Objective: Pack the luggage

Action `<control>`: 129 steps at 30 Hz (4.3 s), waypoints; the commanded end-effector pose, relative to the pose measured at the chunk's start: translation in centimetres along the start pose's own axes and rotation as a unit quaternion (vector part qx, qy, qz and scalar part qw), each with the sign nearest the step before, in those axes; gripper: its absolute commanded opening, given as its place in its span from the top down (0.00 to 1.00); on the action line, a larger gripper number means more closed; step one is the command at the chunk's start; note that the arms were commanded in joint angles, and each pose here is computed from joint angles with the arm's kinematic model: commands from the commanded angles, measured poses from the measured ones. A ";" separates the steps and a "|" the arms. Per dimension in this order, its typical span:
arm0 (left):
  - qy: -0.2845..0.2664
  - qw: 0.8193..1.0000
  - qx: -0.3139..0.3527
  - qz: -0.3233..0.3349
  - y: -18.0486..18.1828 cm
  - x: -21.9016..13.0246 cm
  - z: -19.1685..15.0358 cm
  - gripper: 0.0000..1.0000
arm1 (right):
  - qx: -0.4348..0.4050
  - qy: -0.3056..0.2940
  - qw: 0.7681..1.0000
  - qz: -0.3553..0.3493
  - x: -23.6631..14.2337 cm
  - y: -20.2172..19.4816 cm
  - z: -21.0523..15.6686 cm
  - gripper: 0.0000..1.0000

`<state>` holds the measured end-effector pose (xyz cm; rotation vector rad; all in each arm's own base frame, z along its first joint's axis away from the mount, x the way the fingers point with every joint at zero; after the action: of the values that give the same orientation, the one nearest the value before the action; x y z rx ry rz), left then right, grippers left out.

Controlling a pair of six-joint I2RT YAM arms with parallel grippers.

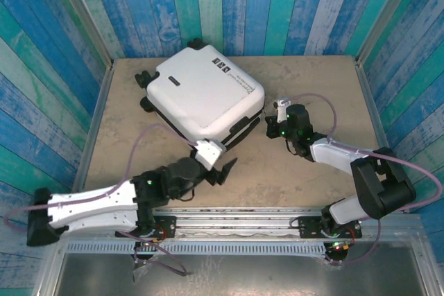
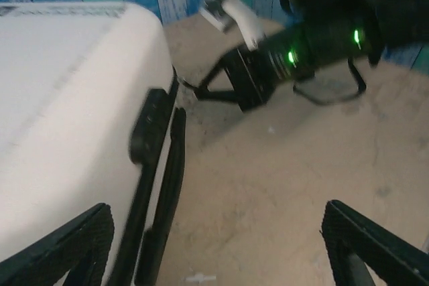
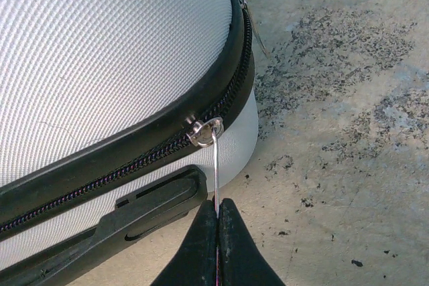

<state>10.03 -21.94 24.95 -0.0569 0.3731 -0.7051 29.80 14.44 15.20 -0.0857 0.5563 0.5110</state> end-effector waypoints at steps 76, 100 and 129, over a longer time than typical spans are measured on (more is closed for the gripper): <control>0.260 0.959 0.055 -0.102 1.7 8.5 -10.1 1.00 | -0.117 0.040 0.988 -0.091 2.5 -6.9 5.7 1.00; 0.181 0.938 0.230 -0.187 -2.2 8.6 -7.5 1.00 | -0.086 -0.012 0.996 -0.014 4.3 -8.7 11.8 0.99; -0.278 0.918 -0.017 0.281 7.1 -5.1 11.2 0.07 | -0.093 -0.121 0.953 -0.260 -11.6 -9.0 -0.3 0.00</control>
<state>12.70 -19.88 37.20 -0.0329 -0.1749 -0.5855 25.14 1.58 20.23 -0.2997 0.2940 0.0690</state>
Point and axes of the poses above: each hand's point on the last joint's axis, 136 mm out from that joint toward the fingers, its own x axis out along the fingers, its own y axis along the line the jaws close on, z = x × y, the point moved 9 cm from there along -x, back along the fingers, and after that the axes turned 14 degrees about -x, right-handed, at the moved point
